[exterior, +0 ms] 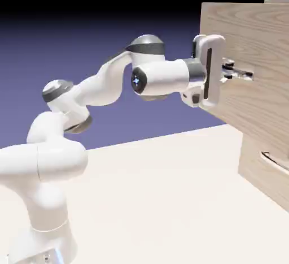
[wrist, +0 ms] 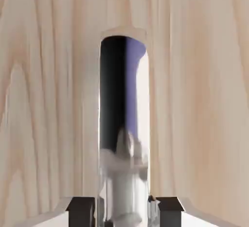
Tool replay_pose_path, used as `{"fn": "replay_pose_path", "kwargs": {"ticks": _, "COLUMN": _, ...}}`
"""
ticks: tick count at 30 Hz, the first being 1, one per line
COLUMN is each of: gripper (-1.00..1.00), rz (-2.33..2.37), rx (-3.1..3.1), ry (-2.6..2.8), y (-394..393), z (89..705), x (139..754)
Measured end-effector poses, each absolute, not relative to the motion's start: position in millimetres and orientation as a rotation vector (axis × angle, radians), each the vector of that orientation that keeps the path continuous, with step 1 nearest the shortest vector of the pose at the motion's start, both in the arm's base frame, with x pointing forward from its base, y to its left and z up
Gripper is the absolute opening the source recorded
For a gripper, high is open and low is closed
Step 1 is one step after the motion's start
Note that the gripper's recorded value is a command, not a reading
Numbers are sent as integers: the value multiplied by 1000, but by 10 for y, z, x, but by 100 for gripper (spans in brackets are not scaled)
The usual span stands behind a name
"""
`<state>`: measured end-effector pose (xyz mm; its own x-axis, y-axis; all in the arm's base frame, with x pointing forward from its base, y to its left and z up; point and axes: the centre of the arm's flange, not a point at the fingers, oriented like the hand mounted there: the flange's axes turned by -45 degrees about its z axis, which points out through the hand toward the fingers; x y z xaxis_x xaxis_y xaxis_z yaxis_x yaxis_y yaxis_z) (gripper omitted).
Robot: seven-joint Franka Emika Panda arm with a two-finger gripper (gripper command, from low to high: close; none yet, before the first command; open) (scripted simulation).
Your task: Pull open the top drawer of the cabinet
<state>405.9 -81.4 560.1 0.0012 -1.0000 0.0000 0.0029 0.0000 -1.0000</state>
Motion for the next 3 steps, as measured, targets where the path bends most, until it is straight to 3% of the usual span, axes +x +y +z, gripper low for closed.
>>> {"fn": "replay_pose_path", "kwargs": {"ticks": 3, "gripper": 100, "rz": -1211, "rx": -1211, "ry": 1208, "y": -812, "z": 5607, "x": 3919}}
